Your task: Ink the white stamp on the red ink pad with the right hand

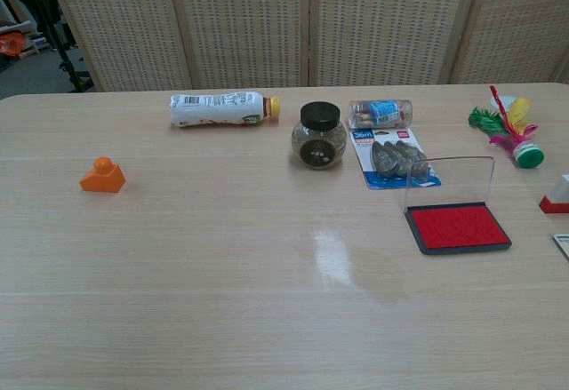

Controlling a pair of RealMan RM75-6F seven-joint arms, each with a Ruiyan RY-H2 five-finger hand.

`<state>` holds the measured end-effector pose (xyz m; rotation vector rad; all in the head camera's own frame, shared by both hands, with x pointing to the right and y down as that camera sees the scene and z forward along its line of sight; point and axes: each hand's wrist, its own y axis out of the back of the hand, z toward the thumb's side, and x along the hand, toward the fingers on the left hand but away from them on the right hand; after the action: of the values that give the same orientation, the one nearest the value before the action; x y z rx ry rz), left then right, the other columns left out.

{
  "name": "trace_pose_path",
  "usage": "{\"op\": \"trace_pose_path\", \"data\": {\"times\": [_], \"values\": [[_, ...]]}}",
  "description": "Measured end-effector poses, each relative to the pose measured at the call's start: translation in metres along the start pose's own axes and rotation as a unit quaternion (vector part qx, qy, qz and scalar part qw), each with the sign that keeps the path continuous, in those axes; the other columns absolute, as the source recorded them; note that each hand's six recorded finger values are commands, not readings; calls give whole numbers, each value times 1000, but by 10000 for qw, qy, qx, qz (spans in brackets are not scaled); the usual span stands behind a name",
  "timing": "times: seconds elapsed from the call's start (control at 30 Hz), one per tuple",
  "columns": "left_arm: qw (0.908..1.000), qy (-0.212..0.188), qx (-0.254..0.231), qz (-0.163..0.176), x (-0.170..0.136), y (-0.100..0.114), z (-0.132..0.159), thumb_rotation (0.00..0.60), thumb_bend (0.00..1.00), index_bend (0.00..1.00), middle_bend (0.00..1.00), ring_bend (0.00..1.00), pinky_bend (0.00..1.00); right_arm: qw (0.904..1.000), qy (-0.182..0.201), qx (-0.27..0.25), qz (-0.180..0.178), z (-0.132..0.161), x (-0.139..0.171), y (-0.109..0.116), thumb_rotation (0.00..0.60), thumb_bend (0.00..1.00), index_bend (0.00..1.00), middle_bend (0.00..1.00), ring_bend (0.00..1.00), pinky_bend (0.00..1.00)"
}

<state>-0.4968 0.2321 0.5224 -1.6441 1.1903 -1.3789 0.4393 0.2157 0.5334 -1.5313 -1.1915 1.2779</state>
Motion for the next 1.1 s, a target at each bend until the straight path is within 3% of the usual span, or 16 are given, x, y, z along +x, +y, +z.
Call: {"op": "trace_pose_path", "data": {"times": [0.4, 0.43, 0.5, 0.53, 0.57, 0.63, 0.67, 0.73, 0.87, 1.1], "values": [[10000, 16, 7, 0, 1, 0, 0, 600, 0, 0, 0, 0, 0, 10000, -15, -4, 51, -3, -2, -1, 600, 0, 2, 0, 0, 0], [10000, 19, 7, 1, 1, 0, 0, 600, 0, 0, 0, 0, 0, 10000, -11, -18, 54, -4, -3, -1, 600, 0, 3, 22, 8, 0], [10000, 39, 13, 3, 1, 0, -1, 600, 0, 0, 0, 0, 0, 10000, -1, -53, 38, -6, -8, 0, 600, 0, 2, 166, 145, 33], [10000, 50, 14, 3, 2, 0, -1, 600, 0, 0, 0, 0, 0, 10000, 8, -40, 19, -7, -11, 1, 600, 0, 1, 318, 301, 149], [10000, 61, 13, 5, 2, 0, -1, 600, 0, 0, 0, 0, 0, 10000, 29, 22, -12, -9, -15, 2, 600, 0, 0, 474, 476, 343], [10000, 84, 4, 17, 4, 1, -2, 600, 0, 0, 0, 0, 0, 9998, 73, 168, -48, -13, -23, 4, 600, 0, 0, 676, 695, 679], [10000, 94, 1, 24, 4, 1, -2, 600, 0, 0, 0, 0, 0, 9995, 115, 274, -51, -15, -30, 5, 600, 0, 0, 751, 785, 810], [9999, 135, 14, 43, 6, 2, -3, 600, 0, 0, 0, 0, 0, 9990, 192, 405, -17, -16, -41, 4, 600, 0, 0, 833, 892, 945], [9998, 196, 25, 22, 8, 1, -4, 600, 0, 0, 0, 0, 0, 9979, 307, 494, 282, -15, -62, -7, 600, 0, 3, 944, 1000, 1000], [9998, 211, 10, -34, 10, 0, -5, 600, 0, 0, 0, 0, 0, 9907, 319, 477, 1235, -11, -97, -43, 600, 0, 137, 973, 1000, 1000]]}}
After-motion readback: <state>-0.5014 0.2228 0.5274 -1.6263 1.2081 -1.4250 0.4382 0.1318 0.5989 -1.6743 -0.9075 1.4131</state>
